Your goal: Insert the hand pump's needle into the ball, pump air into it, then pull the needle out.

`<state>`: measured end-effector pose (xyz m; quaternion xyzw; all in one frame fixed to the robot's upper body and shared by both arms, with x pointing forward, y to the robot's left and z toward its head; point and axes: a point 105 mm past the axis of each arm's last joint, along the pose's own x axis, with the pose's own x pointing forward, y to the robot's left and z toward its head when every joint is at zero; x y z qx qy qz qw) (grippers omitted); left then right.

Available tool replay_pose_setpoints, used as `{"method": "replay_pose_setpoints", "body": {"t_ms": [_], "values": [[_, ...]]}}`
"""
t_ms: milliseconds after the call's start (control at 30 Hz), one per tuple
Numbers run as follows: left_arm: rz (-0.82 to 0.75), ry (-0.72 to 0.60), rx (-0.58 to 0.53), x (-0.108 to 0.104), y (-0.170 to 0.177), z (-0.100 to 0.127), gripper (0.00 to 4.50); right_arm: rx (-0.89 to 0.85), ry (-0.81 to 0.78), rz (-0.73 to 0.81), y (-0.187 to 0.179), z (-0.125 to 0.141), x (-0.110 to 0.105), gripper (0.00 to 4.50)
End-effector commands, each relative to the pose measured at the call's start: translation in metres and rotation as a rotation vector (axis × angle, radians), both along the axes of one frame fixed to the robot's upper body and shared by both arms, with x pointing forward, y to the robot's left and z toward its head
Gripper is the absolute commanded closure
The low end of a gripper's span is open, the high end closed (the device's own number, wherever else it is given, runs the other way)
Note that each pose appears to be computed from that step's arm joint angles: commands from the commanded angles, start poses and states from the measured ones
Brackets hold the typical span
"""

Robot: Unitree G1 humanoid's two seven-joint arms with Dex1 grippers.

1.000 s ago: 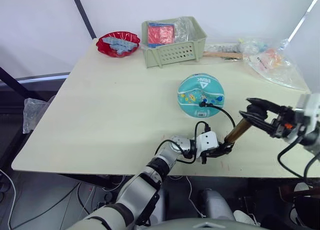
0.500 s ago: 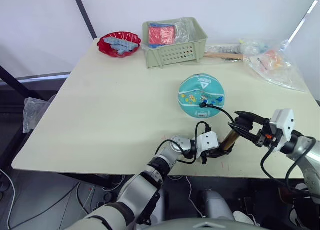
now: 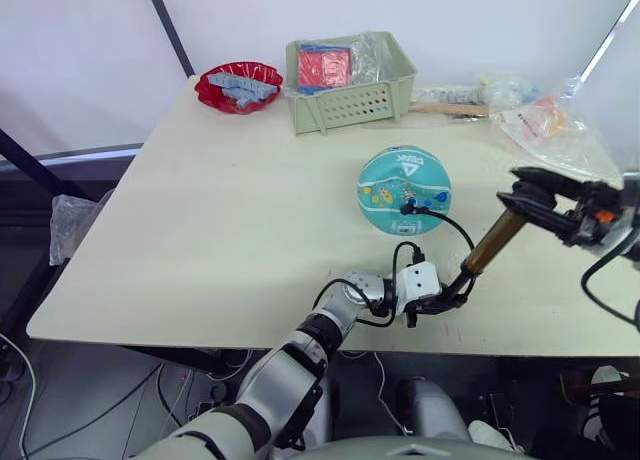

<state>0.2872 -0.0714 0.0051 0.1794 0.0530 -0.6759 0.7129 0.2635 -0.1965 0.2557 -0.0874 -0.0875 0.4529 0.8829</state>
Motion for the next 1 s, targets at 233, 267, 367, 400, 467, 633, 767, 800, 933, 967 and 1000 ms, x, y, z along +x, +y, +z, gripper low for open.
{"method": "replay_pose_setpoints", "body": {"t_ms": [233,267,367,400,467,633,767,800,933,967,1000], "values": [[-0.063,0.067,0.114,-0.02,0.006,-0.03,3.42,-0.033,-0.152,-0.081,-0.012,0.045,-0.008,2.85],[-0.062,0.071,0.114,-0.02,0.006,-0.031,3.42,-0.035,-0.127,-0.076,-0.01,0.035,-0.007,2.85],[-0.058,0.072,0.115,-0.02,0.007,-0.031,3.42,-0.046,-0.079,-0.078,-0.005,0.013,-0.005,2.85],[-0.056,0.07,0.117,-0.019,0.007,-0.031,3.42,-0.063,-0.04,-0.085,-0.004,-0.002,-0.003,2.85],[-0.056,0.064,0.125,-0.019,0.009,-0.032,3.42,-0.077,0.027,-0.098,-0.003,-0.025,-0.003,2.85],[-0.051,0.061,0.122,-0.019,0.007,-0.032,3.42,-0.073,0.098,-0.152,0.005,-0.078,-0.001,2.85],[-0.05,0.065,0.125,-0.019,0.007,-0.033,3.42,-0.086,0.146,-0.174,0.016,-0.12,-0.004,2.85],[-0.051,0.066,0.126,-0.02,0.007,-0.033,3.42,-0.088,0.154,-0.178,0.018,-0.127,-0.006,2.85],[-0.055,0.069,0.127,-0.021,0.007,-0.034,3.42,-0.095,0.164,-0.175,0.023,-0.143,-0.011,2.85],[-0.056,0.069,0.127,-0.021,0.008,-0.034,3.42,-0.09,0.158,-0.174,0.024,-0.142,-0.011,2.85],[-0.057,0.069,0.128,-0.021,0.008,-0.034,3.42,-0.073,0.134,-0.161,0.026,-0.136,-0.011,2.85]]}}
